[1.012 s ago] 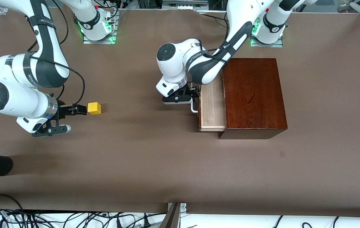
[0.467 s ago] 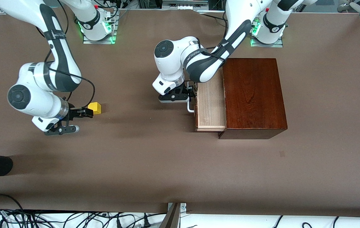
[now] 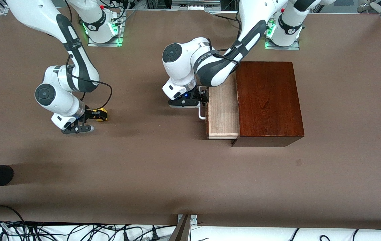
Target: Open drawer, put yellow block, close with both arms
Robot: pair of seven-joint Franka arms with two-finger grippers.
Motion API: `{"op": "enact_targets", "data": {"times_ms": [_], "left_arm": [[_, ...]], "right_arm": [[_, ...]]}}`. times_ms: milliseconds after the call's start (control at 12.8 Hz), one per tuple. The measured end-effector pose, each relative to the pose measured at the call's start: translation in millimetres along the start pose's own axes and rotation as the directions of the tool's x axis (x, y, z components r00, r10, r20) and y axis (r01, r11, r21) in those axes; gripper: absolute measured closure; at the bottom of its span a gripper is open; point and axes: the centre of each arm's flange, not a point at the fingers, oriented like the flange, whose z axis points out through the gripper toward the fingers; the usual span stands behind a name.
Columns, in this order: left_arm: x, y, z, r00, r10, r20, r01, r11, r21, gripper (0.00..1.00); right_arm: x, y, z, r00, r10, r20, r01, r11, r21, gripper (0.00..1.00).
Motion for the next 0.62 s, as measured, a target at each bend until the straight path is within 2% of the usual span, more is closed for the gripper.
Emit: {"op": "enact_targets", "data": {"times_ms": [311,467,545,623], "left_arm": [[7,-25,-79,1.000,-0.009,0.008,0.009,1.000,0.014,0.00],[12,-58,-128,1.000,-0.027,0.003,0.027,1.000,0.006,0.00],[20,-84,-145,0.999,-0.037,0.004,0.037,0.999,0.017,0.00],[32,-113,-157,0.999,-0.035,0.009,0.035,0.999,0.029,0.00]], "right_arm": [[-15,-5,16,1.000,0.001,0.019,-0.002,1.000,0.008,0.01],[-19,-5,20,1.000,0.003,0.030,-0.003,1.000,0.008,0.03],[-21,-5,22,0.999,0.003,0.034,-0.003,1.000,0.008,0.12],[-22,-5,23,0.999,0.003,0.036,-0.003,1.000,0.009,0.26]]}}
